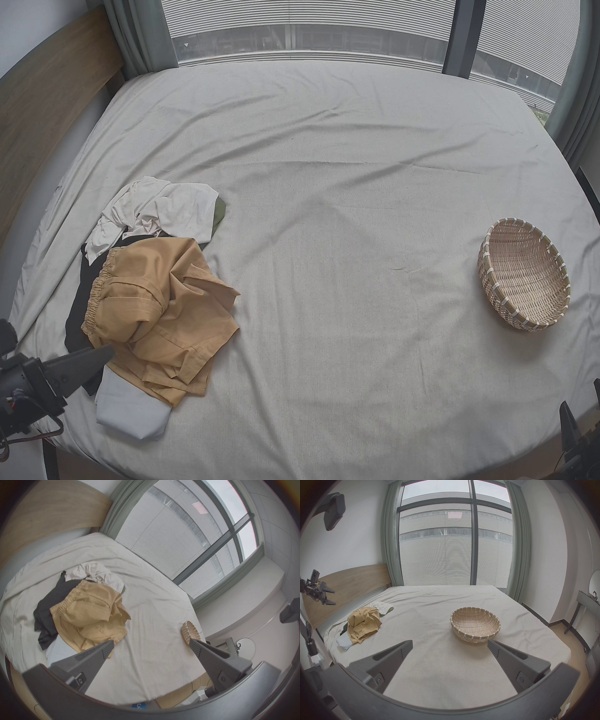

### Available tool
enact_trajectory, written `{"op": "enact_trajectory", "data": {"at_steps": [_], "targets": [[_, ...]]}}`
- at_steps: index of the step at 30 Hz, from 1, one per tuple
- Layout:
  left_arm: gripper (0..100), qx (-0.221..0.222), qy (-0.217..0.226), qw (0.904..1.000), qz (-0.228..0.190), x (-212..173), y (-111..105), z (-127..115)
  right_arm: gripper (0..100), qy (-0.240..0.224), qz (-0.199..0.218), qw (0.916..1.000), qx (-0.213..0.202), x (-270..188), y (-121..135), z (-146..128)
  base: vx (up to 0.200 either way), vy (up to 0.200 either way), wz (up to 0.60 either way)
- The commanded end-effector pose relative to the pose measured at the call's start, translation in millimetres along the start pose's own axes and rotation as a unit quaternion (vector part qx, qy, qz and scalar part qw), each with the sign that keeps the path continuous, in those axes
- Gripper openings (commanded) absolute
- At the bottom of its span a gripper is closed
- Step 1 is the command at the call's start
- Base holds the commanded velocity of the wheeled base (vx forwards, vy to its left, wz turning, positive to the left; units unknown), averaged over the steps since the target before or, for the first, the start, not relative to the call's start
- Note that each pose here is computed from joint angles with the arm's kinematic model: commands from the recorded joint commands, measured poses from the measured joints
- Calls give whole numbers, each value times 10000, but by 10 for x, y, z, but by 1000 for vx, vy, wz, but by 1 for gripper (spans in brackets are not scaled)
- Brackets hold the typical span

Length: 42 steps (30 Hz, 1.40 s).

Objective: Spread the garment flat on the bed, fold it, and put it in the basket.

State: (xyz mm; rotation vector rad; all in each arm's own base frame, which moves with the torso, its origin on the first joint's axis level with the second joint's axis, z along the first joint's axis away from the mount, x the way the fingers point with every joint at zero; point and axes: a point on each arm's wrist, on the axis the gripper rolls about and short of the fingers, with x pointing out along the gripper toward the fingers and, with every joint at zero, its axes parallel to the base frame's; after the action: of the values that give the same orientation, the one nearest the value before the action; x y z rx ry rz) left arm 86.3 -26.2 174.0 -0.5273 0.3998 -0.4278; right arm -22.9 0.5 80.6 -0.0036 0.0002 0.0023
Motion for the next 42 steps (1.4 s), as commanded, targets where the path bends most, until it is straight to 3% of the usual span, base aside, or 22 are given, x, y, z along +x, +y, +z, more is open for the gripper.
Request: {"op": "enact_trajectory", "data": {"at_steps": [1, 7, 19, 33, 42], "targets": [[100, -218, 578, 9976, 304, 247, 110, -42, 100, 60, 4, 10000, -4, 9, 0, -50, 0, 0, 0], [100, -424, 1065, 9920, 536, 468, 234, -102, 100, 60, 4, 10000, 3, 9, 0, -50, 0, 0, 0], [100, -671, 1635, 9798, 930, 970, 564, -316, 100, 60, 4, 10000, -4, 9, 0, -50, 0, 0, 0], [100, -887, 1956, 9684, 1268, 1344, 910, -552, 100, 60, 4, 10000, -4, 9, 0, -50, 0, 0, 0], [100, -898, 2009, 9665, 1322, 1439, 1029, -690, 100, 60, 4, 10000, -4, 9, 0, -50, 0, 0, 0]]}}
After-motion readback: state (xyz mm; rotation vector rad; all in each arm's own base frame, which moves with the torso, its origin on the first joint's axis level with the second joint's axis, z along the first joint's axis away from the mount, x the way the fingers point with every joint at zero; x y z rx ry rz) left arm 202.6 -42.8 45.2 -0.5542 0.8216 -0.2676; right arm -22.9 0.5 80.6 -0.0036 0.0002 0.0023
